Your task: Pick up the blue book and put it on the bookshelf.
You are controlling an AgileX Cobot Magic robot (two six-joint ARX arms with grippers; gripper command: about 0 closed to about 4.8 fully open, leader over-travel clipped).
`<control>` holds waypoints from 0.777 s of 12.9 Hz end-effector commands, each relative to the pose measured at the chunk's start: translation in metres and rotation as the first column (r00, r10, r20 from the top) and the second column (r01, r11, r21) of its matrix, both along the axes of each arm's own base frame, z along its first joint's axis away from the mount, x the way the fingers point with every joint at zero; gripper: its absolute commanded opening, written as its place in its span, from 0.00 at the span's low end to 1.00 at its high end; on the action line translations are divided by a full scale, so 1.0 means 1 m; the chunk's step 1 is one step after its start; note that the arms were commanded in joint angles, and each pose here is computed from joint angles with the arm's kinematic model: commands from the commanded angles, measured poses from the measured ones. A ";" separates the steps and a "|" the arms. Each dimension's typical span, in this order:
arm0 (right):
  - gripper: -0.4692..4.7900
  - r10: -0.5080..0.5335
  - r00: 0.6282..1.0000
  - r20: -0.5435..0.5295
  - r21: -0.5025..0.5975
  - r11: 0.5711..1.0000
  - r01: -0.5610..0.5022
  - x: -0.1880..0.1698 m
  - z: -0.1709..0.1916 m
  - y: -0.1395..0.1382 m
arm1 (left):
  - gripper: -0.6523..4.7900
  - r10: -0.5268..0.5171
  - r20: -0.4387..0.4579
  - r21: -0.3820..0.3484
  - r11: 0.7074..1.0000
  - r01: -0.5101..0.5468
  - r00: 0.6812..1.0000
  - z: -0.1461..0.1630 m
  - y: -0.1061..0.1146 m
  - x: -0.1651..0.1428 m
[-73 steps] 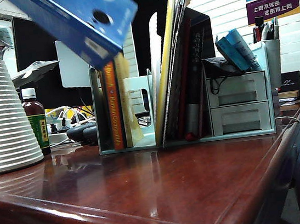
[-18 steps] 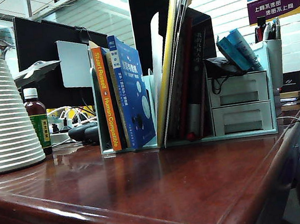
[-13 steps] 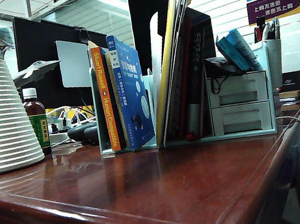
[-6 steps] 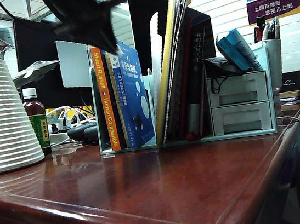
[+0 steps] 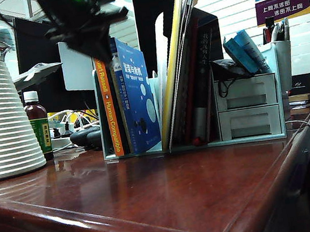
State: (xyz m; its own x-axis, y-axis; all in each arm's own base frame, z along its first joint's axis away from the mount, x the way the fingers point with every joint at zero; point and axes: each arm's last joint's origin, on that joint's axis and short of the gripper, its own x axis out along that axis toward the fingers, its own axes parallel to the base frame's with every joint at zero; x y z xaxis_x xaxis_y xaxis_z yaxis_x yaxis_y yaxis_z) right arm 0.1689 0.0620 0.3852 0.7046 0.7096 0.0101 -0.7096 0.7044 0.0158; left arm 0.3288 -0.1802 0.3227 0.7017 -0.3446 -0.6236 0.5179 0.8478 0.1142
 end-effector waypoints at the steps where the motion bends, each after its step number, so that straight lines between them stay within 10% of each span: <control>1: 0.08 0.002 1.000 0.019 0.009 1.000 -0.002 -0.002 0.004 0.000 | 0.11 -0.035 0.009 -0.026 0.999 0.035 0.999 0.001 -0.002 0.001; 10: 0.08 0.003 1.000 0.016 0.008 1.000 -0.003 -0.005 0.005 -0.001 | 0.11 0.068 0.194 -0.049 0.997 -0.059 0.979 -0.016 0.001 0.046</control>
State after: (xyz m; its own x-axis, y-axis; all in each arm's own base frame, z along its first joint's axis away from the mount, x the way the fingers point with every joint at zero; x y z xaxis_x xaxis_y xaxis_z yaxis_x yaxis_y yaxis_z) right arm 0.1656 0.0611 0.3858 0.7046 0.7096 0.0081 -0.7096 0.7044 0.0173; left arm 0.3685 -0.1862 0.2988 0.7770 -0.3643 -0.5133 0.4887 0.8632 0.1271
